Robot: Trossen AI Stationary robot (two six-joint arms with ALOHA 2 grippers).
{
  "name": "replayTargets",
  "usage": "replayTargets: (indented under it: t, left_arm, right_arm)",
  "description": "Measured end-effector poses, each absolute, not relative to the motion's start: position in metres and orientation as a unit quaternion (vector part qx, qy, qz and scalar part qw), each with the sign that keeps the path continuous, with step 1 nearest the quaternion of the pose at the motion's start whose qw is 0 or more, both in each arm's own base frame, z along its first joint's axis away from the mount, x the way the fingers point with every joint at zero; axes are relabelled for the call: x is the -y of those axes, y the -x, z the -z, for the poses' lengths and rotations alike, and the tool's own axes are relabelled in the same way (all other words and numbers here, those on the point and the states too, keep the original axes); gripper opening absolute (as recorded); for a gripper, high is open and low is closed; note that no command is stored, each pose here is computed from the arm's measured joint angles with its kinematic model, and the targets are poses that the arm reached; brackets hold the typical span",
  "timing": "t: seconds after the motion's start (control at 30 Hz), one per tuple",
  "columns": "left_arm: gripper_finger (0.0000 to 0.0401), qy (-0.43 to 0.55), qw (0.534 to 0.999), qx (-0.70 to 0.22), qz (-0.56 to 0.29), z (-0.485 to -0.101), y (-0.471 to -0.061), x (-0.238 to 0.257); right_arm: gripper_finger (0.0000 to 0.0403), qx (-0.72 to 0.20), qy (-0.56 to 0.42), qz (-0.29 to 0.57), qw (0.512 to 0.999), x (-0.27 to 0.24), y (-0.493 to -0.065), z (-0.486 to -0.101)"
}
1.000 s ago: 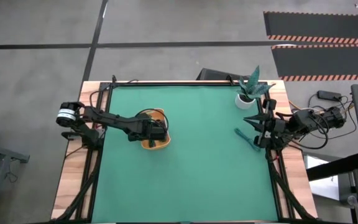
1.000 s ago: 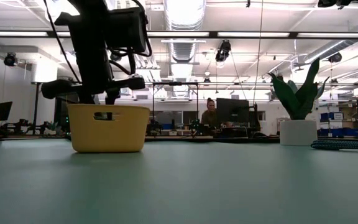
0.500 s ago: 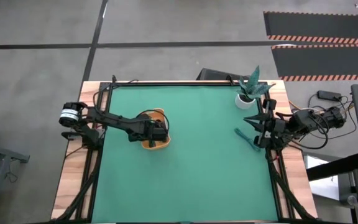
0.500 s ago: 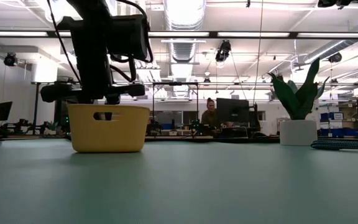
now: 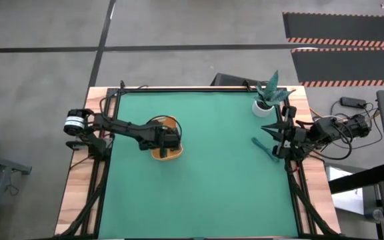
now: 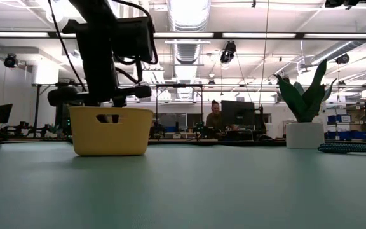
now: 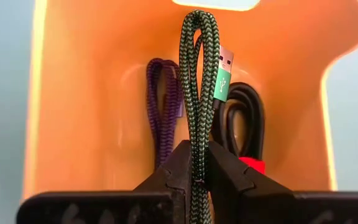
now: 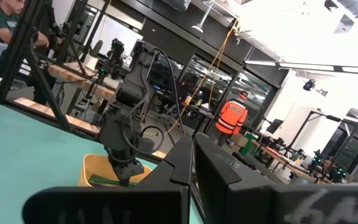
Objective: Pick and place USB-C Cables
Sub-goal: Put the green USB cable into the orange bin
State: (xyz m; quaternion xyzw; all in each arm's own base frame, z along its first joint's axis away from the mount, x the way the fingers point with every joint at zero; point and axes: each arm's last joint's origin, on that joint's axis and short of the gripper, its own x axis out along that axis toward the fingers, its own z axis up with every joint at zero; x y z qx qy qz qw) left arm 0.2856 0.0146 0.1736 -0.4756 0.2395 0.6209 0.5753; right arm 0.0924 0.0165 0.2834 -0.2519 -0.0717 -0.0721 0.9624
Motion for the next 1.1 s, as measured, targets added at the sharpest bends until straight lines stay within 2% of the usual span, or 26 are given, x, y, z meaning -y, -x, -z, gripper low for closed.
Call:
replayTargets:
  t: [1.1]
  left_arm:
    - [0.0020,0.469,0.579,-0.230,-0.626,-0.163,-0.291,-0.017]
  right_arm:
    - [0.0009,0.072,0.252,0.072,0.962,-0.016,-0.092,-0.283]
